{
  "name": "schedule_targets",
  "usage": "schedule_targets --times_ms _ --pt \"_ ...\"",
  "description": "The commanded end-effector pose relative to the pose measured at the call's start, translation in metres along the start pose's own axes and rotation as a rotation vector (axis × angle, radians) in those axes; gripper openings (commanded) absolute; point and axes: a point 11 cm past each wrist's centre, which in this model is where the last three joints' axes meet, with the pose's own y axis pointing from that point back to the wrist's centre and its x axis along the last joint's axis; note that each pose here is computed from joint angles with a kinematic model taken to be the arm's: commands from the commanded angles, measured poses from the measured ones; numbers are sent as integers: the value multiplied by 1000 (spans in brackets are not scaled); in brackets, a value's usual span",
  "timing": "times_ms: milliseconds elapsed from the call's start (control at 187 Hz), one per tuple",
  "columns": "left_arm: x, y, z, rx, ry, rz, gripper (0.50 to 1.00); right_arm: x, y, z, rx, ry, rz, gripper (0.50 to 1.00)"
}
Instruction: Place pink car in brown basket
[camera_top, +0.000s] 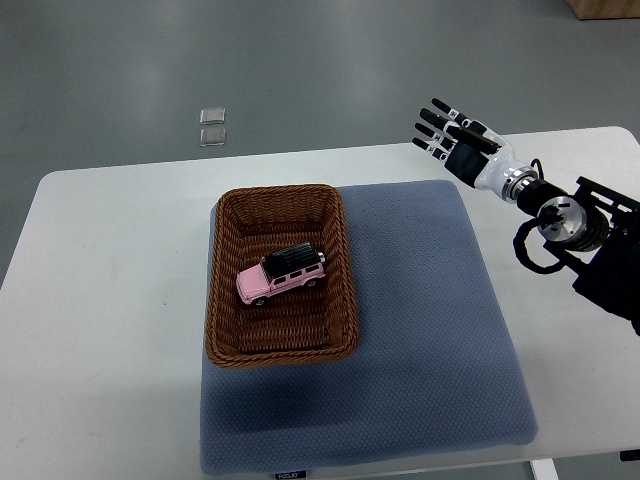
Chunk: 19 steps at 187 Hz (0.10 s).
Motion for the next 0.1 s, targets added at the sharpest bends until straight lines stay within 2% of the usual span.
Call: schedule_targets --times_ms 0,96 --pt "0 0 0 0 0 0 1000 8 4 3 -4 0 19 924" --pt "0 0 0 0 0 1 1000 14 5 2 0 3 36 924"
